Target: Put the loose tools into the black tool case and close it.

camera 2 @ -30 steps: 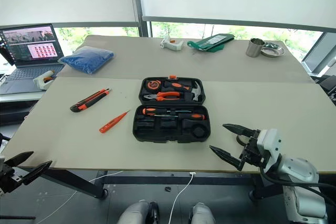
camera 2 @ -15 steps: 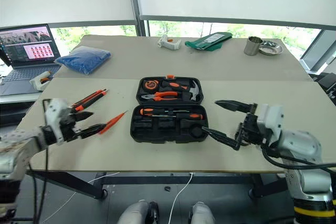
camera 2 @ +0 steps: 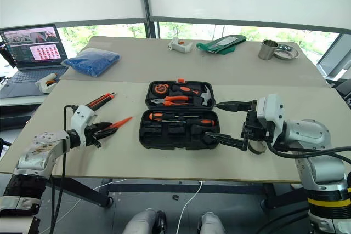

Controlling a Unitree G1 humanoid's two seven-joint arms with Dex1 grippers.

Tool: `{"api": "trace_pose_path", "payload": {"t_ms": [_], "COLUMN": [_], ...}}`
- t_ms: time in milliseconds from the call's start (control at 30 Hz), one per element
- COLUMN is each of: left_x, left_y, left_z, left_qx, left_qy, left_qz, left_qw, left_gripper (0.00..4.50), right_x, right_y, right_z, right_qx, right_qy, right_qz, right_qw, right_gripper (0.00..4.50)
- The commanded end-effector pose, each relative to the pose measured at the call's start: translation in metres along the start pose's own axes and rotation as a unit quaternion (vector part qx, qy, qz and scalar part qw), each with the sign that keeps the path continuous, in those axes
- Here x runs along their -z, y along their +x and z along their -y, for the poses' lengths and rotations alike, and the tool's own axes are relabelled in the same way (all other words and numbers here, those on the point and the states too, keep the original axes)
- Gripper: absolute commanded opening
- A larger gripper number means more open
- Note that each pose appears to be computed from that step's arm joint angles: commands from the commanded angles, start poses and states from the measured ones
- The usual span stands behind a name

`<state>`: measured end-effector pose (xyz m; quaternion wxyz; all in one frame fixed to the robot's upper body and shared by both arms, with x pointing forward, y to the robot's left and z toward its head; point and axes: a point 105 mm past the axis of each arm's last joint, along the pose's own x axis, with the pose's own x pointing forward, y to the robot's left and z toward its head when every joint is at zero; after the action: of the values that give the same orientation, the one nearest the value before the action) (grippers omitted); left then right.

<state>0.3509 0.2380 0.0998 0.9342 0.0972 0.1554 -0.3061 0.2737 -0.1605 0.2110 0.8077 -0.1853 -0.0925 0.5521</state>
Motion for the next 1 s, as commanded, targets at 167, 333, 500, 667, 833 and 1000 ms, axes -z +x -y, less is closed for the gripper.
{"api": "trace_pose_path", "payload": {"t_ms": [167,333,500,667,833,1000], "left_x": [-0.077,-0.095,-0.088,-0.076,-0.077,-0.065], "left_y": [-0.003,0.025,0.065,0.08,0.089,0.086], "left_z": [0.031,0.071,0.092,0.092,0.092,0.093], "left_qx": [0.139,0.253,0.286,0.299,0.292,0.312], "left_qy": [0.119,0.234,0.293,0.328,0.329,0.35], "left_qz": [0.136,0.091,0.026,-0.028,-0.038,-0.065], "left_qw": [0.974,0.934,0.912,0.896,0.897,0.881], "left_gripper": [0.48,0.48,0.48,0.48,0.48,0.48], "right_x": [-0.006,-0.001,0.001,-0.002,-0.002,-0.001], "right_y": [-0.019,-0.029,-0.03,-0.033,-0.038,-0.037], "right_z": [-0.001,-0.002,-0.004,-0.002,-0.003,-0.006], "right_qx": [0.025,0.04,0.042,0.053,0.061,0.064], "right_qy": [0.0,0.007,0.009,0.003,0.003,0.007], "right_qz": [-0.01,-0.029,-0.037,-0.042,-0.047,-0.048], "right_qw": [1.0,0.999,0.998,0.998,0.997,0.997], "right_gripper": [4.5,4.5,4.5,4.5,4.5,4.5]}}
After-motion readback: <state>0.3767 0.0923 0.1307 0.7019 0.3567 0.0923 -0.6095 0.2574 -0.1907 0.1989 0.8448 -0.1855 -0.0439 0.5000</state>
